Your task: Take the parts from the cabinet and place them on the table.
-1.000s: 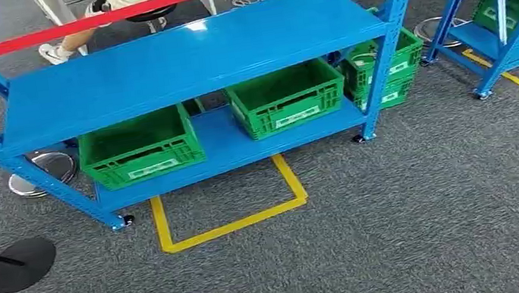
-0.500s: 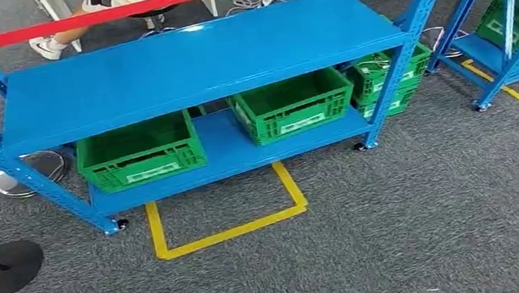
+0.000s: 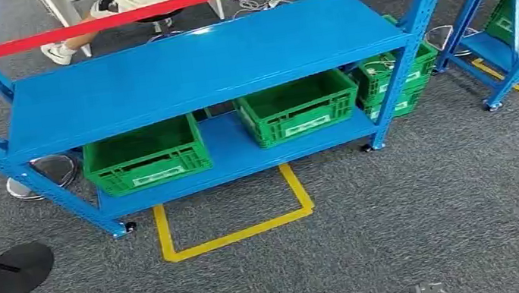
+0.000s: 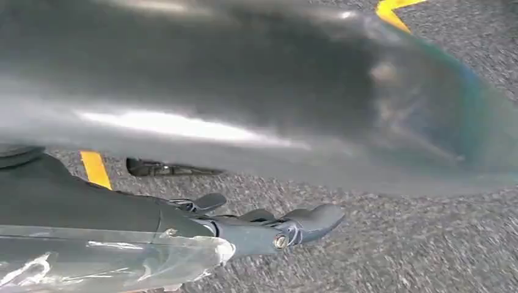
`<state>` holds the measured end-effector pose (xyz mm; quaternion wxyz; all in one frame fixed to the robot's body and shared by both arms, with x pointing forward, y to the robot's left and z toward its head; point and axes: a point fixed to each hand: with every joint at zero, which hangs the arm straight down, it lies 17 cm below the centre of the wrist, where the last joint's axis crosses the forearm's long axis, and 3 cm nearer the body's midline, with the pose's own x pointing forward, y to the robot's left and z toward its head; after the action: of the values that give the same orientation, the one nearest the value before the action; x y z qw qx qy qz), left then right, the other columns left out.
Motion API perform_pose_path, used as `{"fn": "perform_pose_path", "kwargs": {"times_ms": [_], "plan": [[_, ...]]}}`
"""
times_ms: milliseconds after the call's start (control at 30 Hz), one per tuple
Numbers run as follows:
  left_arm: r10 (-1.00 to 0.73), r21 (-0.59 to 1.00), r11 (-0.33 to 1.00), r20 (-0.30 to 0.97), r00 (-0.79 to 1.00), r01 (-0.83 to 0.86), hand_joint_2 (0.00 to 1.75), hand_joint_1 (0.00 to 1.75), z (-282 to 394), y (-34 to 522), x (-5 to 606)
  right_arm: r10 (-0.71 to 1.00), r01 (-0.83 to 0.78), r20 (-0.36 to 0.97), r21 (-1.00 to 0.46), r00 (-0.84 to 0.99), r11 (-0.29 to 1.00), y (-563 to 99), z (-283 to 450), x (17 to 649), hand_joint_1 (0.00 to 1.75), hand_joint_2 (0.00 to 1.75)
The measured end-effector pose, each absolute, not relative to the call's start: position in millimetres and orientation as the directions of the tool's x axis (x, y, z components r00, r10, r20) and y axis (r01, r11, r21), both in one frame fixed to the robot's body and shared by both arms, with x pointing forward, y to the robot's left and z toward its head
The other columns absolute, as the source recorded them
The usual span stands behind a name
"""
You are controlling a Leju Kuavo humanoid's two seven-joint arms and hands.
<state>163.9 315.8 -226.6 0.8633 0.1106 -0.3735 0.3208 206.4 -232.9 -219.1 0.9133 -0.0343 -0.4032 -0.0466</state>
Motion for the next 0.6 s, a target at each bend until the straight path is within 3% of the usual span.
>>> {"fn": "perform_pose_path", "kwargs": {"times_ms": [600], "plan": [[0.443,-0.001,0.791,0.691,0.571,-0.612,0.00,0.00,-232,309,160,-0.058,0.107,0.724,-0.022,0.687,0.994,-230,-223,198,0.00,0.00]]}}
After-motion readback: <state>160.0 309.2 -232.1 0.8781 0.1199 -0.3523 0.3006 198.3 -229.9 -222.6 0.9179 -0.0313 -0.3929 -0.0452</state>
